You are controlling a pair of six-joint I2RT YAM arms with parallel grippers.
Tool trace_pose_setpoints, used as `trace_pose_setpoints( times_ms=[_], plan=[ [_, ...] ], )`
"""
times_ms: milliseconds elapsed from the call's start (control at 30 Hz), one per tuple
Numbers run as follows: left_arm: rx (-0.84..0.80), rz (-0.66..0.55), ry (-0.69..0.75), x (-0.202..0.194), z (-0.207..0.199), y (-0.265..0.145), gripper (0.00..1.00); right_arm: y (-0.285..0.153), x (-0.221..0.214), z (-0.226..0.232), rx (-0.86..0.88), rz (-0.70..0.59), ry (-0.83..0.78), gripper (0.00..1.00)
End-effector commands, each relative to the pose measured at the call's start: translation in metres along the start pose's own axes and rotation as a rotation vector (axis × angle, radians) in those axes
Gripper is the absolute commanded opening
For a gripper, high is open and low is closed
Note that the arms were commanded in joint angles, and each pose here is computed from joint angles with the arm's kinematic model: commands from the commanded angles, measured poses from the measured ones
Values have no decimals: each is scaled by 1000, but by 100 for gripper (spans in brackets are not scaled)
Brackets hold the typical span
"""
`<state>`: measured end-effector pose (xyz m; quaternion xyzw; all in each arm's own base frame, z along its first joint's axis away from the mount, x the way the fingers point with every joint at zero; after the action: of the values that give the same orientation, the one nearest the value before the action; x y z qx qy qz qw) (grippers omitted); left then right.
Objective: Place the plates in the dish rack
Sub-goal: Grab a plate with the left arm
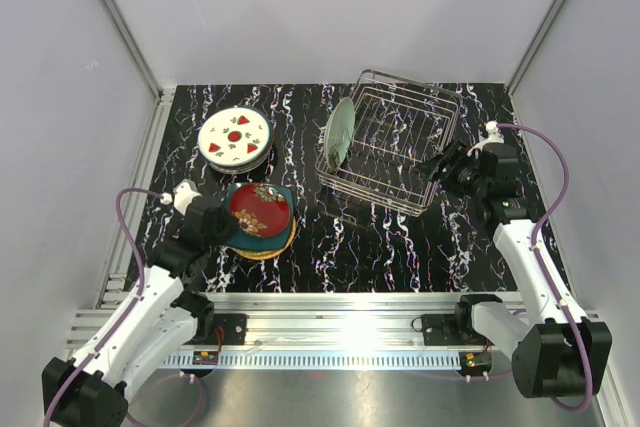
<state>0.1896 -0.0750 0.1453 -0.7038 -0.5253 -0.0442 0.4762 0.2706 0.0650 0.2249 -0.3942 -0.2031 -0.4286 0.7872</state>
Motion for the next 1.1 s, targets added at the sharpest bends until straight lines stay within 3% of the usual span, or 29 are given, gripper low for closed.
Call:
trace_pose_setpoints(
  times_ms=[0,667,1067],
  plan=[
    [-53,-94,7,22,-14,-14,0,-1,7,7,40,-26,-13,68],
    [-99,-144,257,61,-40,-54,0,-2,8,8,43,-31,-20,68],
    [-202,-205,487,107,-88,-98,0,-4,8,10,56,-33,-19,68]
  ],
)
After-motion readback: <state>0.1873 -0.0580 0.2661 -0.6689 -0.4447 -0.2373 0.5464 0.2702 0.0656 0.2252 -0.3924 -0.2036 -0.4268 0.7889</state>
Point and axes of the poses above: each gripper's point midway between its finger pads, its own y axis out along the fingers, its own z axis along the line the jaws close on, x = y × z, the point moved 6 cm from there along -y, back along the fingers, and after that the axes turned 1 degree about -y, right-handed, at the moved point
